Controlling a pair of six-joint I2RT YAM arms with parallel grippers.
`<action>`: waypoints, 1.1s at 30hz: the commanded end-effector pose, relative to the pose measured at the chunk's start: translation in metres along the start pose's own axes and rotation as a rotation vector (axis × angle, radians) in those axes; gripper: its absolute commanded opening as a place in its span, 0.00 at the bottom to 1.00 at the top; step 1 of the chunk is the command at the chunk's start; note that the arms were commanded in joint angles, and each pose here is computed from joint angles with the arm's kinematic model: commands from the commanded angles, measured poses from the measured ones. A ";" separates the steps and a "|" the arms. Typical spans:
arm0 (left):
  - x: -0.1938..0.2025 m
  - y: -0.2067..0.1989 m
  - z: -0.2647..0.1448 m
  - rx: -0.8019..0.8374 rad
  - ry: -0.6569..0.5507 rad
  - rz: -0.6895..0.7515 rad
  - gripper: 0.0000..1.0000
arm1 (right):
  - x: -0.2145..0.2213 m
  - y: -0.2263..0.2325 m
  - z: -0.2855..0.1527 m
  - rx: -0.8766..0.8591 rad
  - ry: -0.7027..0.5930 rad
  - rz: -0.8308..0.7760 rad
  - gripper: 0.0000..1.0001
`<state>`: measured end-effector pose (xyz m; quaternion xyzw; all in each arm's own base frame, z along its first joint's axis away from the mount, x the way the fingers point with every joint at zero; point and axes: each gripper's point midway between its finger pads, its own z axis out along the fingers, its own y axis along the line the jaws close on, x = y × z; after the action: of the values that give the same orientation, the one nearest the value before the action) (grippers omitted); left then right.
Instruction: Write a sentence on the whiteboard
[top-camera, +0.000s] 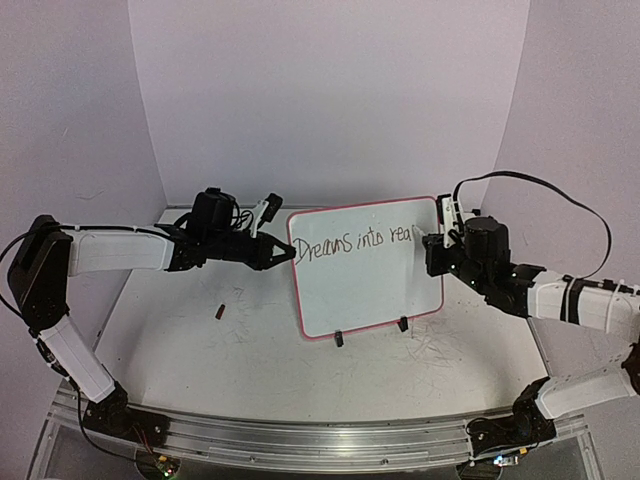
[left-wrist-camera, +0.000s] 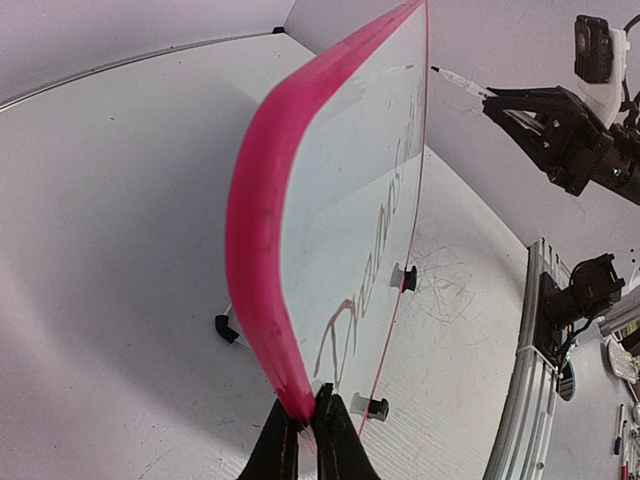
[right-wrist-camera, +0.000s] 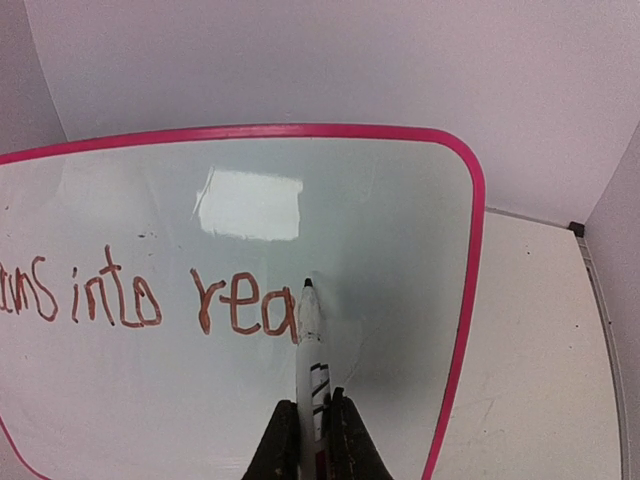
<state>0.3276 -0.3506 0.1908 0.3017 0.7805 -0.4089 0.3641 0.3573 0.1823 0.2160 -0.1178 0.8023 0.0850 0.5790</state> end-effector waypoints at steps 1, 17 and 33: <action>0.012 -0.001 0.002 -0.018 0.038 0.055 0.00 | -0.035 -0.002 0.004 0.011 -0.089 0.034 0.00; 0.012 -0.001 0.002 -0.017 0.036 0.061 0.00 | -0.016 -0.003 0.011 0.013 -0.031 0.049 0.00; 0.013 -0.002 0.003 -0.009 0.039 0.059 0.00 | 0.013 -0.003 0.005 -0.009 0.037 0.072 0.00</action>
<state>0.3276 -0.3506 0.1907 0.3048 0.7792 -0.4077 0.3656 0.3649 0.1824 0.2065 -0.0959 0.8114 0.0980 0.5682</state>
